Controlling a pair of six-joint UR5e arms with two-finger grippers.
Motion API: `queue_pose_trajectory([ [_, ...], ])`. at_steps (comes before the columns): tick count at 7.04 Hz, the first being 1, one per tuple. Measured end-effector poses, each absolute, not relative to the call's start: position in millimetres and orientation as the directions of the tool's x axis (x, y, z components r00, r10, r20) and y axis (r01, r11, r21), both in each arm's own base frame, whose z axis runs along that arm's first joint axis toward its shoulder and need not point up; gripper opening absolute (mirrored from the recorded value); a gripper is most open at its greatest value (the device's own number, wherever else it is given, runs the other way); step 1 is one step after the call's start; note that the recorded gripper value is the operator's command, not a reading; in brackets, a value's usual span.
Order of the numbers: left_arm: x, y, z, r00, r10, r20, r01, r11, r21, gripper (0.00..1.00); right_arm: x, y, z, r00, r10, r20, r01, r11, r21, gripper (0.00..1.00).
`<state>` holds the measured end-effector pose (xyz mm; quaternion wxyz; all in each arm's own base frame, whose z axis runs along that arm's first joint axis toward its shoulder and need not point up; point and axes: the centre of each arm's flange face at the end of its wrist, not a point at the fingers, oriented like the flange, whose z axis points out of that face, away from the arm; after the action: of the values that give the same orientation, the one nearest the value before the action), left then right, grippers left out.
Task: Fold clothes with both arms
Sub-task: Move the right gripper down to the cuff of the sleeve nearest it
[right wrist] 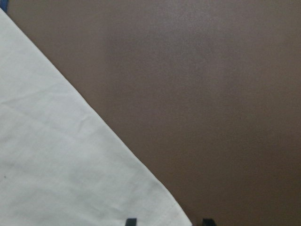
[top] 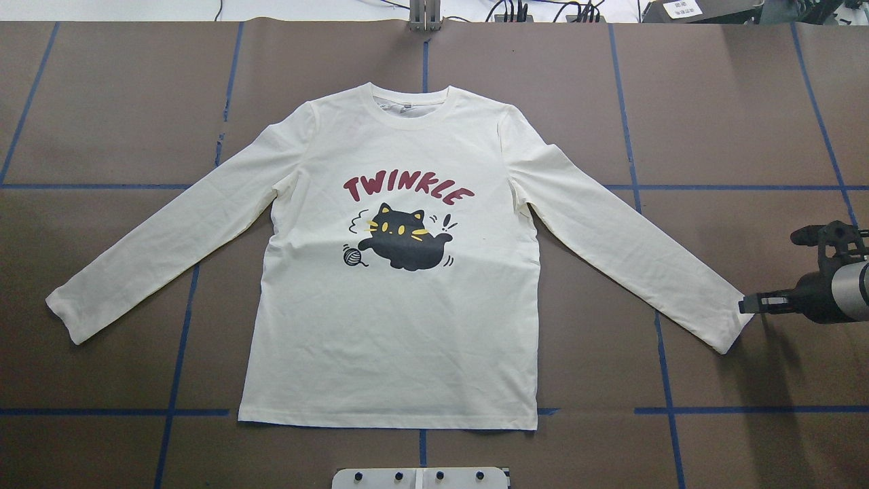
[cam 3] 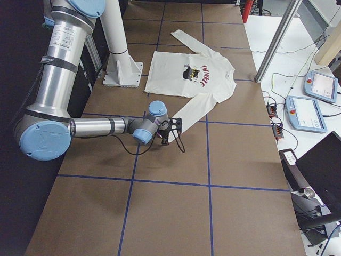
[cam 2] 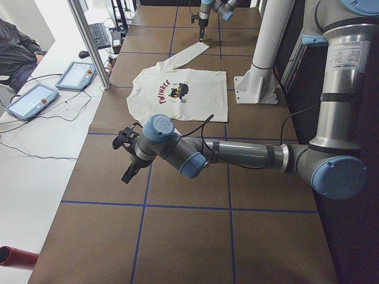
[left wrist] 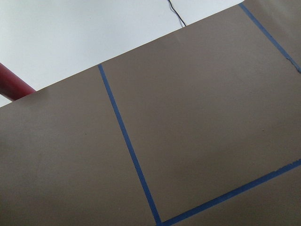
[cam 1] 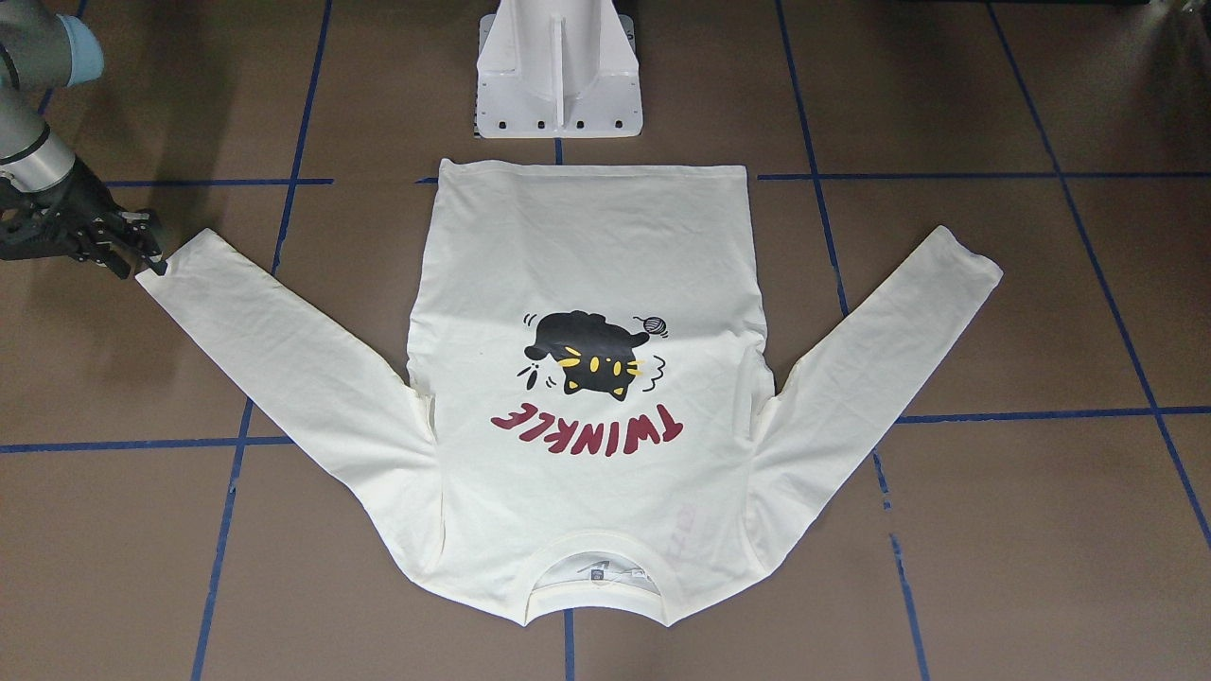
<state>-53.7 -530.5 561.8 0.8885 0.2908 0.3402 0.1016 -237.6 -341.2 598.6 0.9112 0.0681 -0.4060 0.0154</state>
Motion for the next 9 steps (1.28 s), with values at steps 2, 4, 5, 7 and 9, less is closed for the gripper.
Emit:
queue_pose_trajectory([
  [2, -54, -530, 562, 0.748, 0.379, -0.545, 0.017, 0.810, 0.586, 1.00, -241, -339, 605, 0.680, -0.029, 0.733, -0.079, 0.990, 0.112, 0.00],
  [4, -54, -530, 562, 0.748, 0.379, -0.545, 0.017, 0.809, 0.587, 1.00, -242, -339, 605, 0.683, -0.029, 0.730, -0.084, 0.989, 0.118, 0.00],
  [5, -54, -530, 561, 0.748, 0.380, -0.545, 0.017, 0.809, 0.588, 1.00, -242, -341, 603, 0.683, -0.031, 0.730, -0.088, 0.988, 0.125, 0.00],
  [7, -54, -530, 562, 0.748, 0.379, -0.545, 0.017, 0.810, 0.587, 1.00, -246, -345, 586, 0.666, -0.048, 0.745, -0.092, 0.985, 0.145, 0.00],
  [9, -54, -529, 563, 0.748, 0.377, -0.546, 0.018, 0.811, 0.585, 1.00, -243, -362, 539, 0.644, -0.043, 0.764, -0.119, 0.981, 0.156, 0.00],
])
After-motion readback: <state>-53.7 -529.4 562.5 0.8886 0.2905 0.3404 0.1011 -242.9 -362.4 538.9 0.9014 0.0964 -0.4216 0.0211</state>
